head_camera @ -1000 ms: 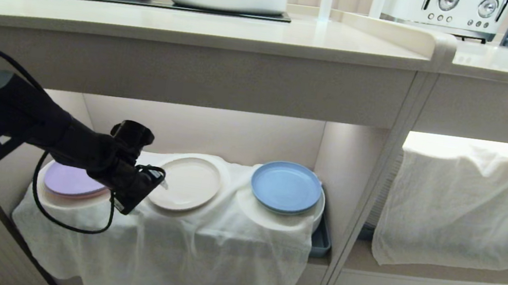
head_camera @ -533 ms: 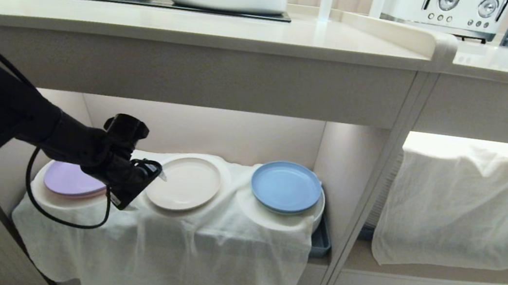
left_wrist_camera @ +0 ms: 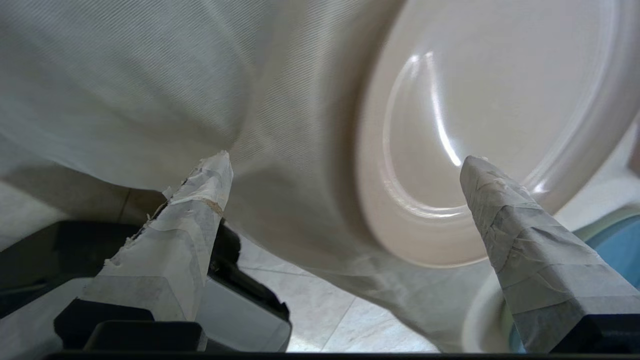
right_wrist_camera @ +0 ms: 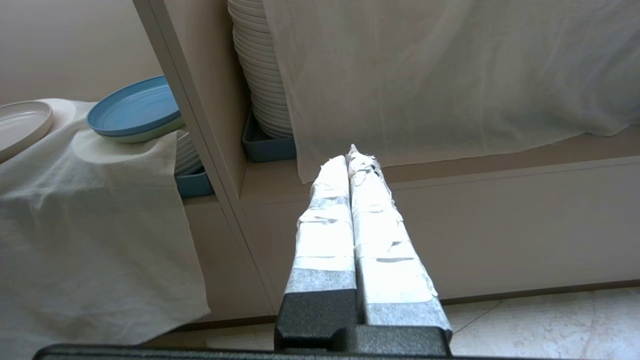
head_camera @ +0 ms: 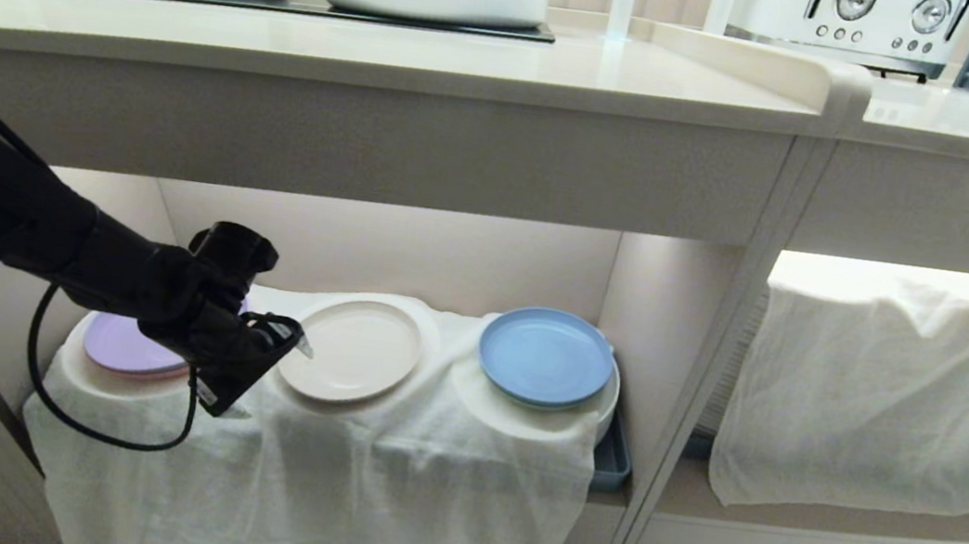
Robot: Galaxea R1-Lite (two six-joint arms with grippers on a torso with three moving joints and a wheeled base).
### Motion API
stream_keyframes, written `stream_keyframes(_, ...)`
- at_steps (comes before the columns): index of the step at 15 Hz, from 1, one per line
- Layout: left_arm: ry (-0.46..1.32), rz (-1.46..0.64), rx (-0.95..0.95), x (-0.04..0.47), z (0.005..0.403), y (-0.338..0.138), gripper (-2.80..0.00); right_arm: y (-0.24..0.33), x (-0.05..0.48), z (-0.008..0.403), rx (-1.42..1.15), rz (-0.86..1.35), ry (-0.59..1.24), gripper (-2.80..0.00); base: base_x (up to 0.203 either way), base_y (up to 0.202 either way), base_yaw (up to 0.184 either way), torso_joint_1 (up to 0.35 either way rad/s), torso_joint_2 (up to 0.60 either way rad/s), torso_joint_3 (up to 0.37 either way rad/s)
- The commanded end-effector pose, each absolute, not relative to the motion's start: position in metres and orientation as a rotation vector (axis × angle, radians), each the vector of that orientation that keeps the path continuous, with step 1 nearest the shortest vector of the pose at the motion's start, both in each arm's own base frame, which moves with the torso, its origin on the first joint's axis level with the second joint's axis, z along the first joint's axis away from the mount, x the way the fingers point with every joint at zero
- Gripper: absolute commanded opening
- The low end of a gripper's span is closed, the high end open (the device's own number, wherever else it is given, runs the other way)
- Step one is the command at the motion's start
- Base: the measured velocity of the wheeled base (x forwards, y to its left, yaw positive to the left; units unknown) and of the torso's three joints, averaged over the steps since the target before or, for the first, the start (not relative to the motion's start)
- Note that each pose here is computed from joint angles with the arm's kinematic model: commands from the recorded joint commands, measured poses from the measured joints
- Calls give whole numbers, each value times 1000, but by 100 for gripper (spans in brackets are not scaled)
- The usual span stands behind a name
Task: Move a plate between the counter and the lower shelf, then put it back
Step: Put the plate in the cupboard, then pick up the plate in the cupboard
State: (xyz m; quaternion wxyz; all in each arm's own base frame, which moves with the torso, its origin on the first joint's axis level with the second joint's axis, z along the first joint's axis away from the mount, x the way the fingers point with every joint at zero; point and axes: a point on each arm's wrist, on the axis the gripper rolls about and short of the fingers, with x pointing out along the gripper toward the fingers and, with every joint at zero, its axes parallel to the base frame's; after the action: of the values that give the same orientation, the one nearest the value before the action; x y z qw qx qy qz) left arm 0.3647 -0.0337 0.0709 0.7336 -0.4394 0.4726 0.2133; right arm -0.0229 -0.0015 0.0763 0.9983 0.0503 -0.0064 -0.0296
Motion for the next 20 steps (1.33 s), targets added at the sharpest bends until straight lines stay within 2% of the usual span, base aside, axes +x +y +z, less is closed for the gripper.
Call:
stream_keyframes(1,1051,481,-968,355,72,-33,0,-1,-23,76,102,-59,-12,-280,0,0,0,0,0,0)
stream_keyframes(12,1043,486,-976,325,87,-29,0,-1,-23,76,102,-59,-12,-280,0,0,0,0,0,0)
stream_keyframes(13,1046,485,-975,321,88,-29,-280,-1,-23,76,102,-59,-12,-280,0,0,0,0,0,0)
stream_keyframes(20,1084,506,-966,291,88,-26,-280,-1,-23,76,102,-59,-12,-280,0,0,0,0,0,0)
